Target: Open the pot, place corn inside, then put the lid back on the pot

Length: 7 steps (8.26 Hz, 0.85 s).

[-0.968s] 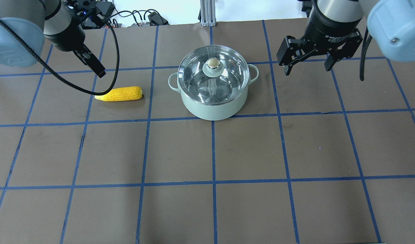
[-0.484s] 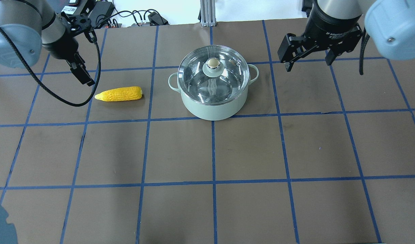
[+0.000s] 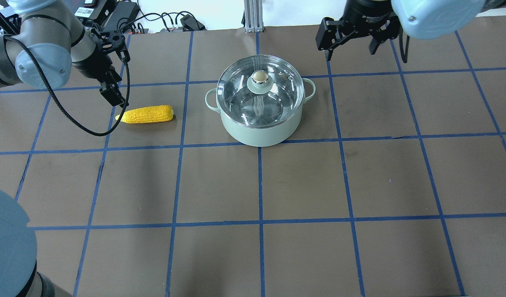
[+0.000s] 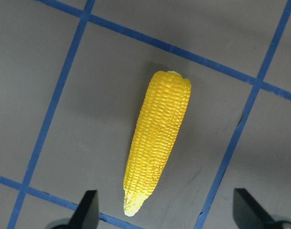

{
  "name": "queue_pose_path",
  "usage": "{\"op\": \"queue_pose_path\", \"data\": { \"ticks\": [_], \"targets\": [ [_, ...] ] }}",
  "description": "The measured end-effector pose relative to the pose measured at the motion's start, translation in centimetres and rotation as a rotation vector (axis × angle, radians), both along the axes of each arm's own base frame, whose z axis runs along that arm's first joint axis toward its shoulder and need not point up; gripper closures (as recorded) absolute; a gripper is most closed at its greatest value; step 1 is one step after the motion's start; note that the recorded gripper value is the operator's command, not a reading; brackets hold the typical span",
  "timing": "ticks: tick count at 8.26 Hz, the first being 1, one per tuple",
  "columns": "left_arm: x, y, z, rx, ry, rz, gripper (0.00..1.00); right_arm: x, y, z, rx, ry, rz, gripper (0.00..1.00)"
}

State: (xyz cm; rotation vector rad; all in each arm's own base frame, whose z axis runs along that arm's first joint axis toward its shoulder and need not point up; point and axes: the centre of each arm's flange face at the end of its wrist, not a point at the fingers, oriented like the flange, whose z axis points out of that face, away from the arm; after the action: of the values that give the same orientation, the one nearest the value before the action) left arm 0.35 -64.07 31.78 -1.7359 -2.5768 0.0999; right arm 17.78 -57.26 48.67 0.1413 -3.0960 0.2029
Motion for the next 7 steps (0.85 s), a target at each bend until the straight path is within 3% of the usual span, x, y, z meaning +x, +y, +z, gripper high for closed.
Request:
{"op": "queue_pose_path", "data": {
  "ticks": [3, 5, 7],
  "targets": [
    [0.1, -0.3, -4.1, 0.063, 0.018, -0.037, 0.00, 9.5, -3.4, -5.9, -0.066, -0.057, -0.107, 0.00],
    [0.1, -0.6, -6.7, 0.096, 0.031, -0.073, 0.00, 14.8, -3.9, -9.9, -0.092, -0.084, -0.153, 0.00],
    [0.2, -0.7, -8.0, 0.117, 0.032, -0.085, 0.00, 16.7, -4.0, -11.7, -0.096, -0.093, -0.164, 0.00]
  ]
}}
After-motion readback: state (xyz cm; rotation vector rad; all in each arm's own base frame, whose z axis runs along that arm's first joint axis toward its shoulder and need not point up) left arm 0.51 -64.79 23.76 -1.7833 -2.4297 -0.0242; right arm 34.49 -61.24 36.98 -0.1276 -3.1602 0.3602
